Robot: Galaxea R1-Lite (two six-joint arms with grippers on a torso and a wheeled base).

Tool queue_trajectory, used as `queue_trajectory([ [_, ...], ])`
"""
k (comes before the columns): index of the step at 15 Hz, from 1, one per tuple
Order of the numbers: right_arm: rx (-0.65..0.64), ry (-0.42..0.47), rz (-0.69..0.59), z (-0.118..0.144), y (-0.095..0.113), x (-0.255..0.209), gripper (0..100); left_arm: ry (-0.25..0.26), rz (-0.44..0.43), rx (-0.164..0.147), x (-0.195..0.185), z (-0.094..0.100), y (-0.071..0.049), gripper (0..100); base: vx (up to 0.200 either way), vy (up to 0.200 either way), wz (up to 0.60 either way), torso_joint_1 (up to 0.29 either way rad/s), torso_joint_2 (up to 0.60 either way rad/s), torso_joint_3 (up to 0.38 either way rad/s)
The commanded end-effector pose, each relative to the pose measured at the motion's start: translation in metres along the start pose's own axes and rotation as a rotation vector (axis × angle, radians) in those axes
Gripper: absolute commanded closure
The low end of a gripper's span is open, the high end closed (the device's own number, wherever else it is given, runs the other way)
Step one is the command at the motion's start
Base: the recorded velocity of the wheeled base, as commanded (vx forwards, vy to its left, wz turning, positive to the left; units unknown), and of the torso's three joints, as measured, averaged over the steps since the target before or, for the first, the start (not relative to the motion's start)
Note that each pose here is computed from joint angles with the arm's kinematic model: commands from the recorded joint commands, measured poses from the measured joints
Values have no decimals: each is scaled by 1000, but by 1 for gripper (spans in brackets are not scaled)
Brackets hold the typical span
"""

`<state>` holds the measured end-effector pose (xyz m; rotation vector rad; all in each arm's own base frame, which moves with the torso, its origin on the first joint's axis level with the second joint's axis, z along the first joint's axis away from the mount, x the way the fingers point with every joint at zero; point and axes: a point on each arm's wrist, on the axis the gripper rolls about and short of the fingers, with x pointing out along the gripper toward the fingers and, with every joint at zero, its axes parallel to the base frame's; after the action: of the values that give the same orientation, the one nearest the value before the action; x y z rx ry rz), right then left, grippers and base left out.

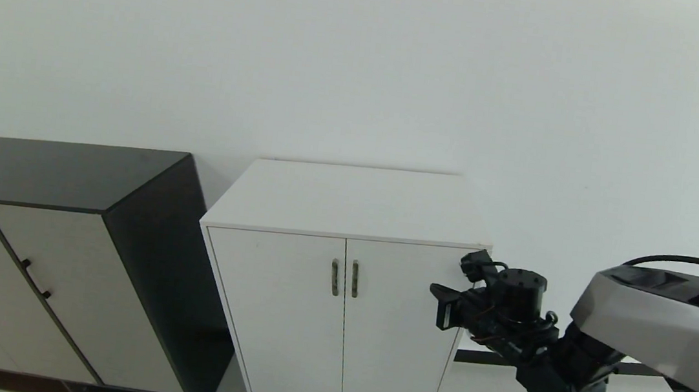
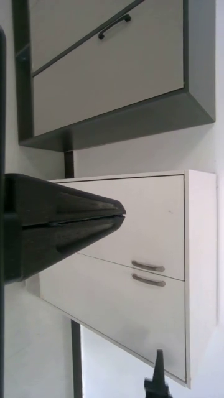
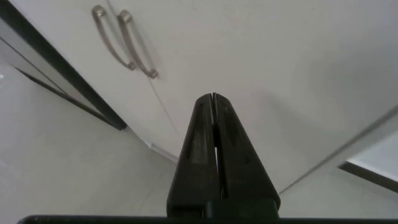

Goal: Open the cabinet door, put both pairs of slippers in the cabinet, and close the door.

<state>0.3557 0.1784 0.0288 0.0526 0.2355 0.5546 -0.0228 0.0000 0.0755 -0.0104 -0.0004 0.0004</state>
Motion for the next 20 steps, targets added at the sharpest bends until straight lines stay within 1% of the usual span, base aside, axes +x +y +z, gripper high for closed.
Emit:
queue_trajectory([
  [1, -5, -71, -36, 31, -2, -59, 100, 0, 1, 0, 0, 0, 0, 100, 0, 0, 0, 0, 0, 0],
  [2, -3, -77, -60, 33, -7, -74, 100, 0, 1, 0, 0, 0, 0, 100, 0, 0, 0, 0, 0, 0],
  [3, -1, -87, -104, 35, -18, -96, 100, 0, 0, 0, 0, 0, 0, 100, 0, 0, 0, 0, 0, 0],
  [5, -3, -65, -173, 33, -31, -129, 100, 0, 1, -2, 0, 0, 0, 100, 0, 0, 0, 0, 0, 0],
  [6, -7, -49, -189, 30, -33, -139, 100, 0, 1, -2, 0, 0, 0, 100, 0, 0, 0, 0, 0, 0],
  [7, -24, -17, -221, 21, -34, -162, 100, 0, 0, -2, 0, 0, 0, 100, 0, 0, 0, 0, 0, 0],
  [9, -46, 14, -262, 9, -34, -195, 100, 0, 1, -2, 0, 0, 0, 100, 0, 0, 0, 0, 0, 0],
  [10, -36, 52, -286, 3, -35, -209, 100, 0, 0, -2, 0, 0, 0, 100, 0, 0, 0, 0, 0, 0],
  [11, -33, 31, -318, 9, -37, -217, 100, 0, 0, -2, 0, 0, 0, 100, 0, 0, 0, 0, 0, 0],
  [12, -21, 36, -368, 15, -41, -232, 100, 0, 1, -8, 0, 0, 0, 100, 0, 0, 0, 0, 0, 0],
  [13, -16, 43, -374, 19, -37, -244, 100, 0, 0, -16, 0, 0, 0, 100, 0, 0, 0, 0, 0, 0],
  [14, -10, 62, -377, 24, -27, -265, 100, 0, -2, -16, 0, 0, 0, 100, 0, 0, 0, 0, 0, 0],
  [15, 3, 98, -383, 22, -19, -283, 100, 0, 0, -16, 0, 0, 0, 100, 0, 0, 0, 0, 0, 0],
  [16, 14, 118, -385, 19, -10, -302, 100, 0, 0, -16, 0, 0, 0, 100, 0, 0, 0, 0, 0, 0],
  [18, 28, 146, -383, 12, 2, -324, 100, 0, 0, -16, 0, 0, 0, 100, 0, 0, 0, 0, 0, 0],
  [19, 38, 149, -385, 4, 11, -343, 100, 0, 0, -16, 0, 0, 0, 100, 0, 0, 0, 0, 0, 0],
  [20, 63, 144, -389, 0, 16, -351, 100, 0, -2, -16, 0, 0, 0, 100, 0, 0, 0, 0, 0, 0],
])
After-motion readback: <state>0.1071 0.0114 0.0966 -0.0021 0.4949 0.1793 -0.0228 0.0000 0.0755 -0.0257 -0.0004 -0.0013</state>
